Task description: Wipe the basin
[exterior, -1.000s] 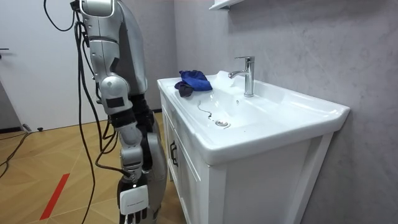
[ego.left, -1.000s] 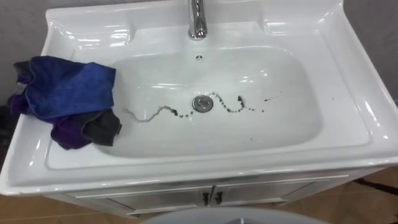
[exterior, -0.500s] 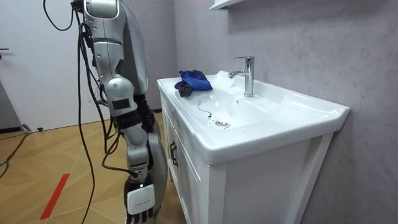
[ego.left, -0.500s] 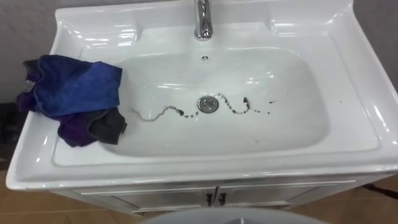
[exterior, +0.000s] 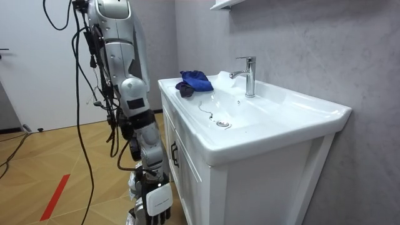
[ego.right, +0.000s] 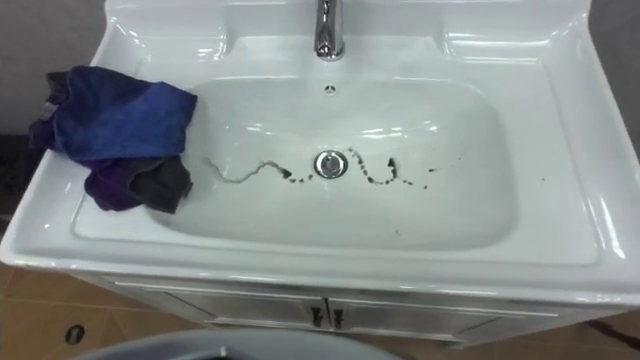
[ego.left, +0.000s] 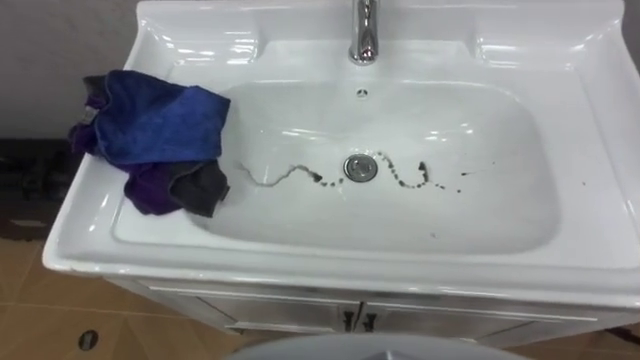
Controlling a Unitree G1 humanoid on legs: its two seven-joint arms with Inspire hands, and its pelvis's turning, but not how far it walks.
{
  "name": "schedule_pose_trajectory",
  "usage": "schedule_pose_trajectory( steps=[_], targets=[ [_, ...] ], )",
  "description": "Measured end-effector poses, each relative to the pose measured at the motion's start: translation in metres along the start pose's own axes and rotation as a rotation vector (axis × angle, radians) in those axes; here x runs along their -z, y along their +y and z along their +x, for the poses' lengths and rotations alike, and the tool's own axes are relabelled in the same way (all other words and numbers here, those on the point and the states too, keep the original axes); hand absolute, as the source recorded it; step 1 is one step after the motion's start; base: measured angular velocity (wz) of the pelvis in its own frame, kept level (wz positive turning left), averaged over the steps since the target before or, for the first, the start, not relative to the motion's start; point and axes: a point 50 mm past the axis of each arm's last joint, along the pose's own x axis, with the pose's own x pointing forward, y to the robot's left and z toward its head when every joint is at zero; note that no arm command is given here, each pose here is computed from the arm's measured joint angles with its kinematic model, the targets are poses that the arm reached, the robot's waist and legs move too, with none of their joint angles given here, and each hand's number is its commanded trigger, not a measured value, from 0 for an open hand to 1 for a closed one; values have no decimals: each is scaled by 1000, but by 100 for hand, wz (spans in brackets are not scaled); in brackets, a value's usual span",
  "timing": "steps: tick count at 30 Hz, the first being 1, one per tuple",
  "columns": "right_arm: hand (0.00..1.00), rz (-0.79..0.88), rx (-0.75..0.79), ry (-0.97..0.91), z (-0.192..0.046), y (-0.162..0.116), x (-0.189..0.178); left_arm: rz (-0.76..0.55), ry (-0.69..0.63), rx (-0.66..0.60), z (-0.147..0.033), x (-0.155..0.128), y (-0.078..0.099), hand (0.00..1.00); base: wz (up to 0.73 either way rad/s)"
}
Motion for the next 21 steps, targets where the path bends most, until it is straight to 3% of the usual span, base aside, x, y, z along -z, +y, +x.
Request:
schedule_pose_trajectory(
  steps=[7, 13, 18, 21],
  targets=[
    [0, 10, 39, -24, -2, -10, 0, -108, -146, -163, -4, -28, 12, 0, 12],
    [0, 19, 78, -72, -3, -14, -2, -291, -332, -326, -18, -68, 26, 0, 6],
    [0, 15, 100, -93, -3, -15, 0, -527, -540, -447, -43, -115, 50, 0, 2],
    [0, -16, 115, -120, -4, -18, -6, -584, -628, -483, -53, -134, 63, 0, 0]
  ],
)
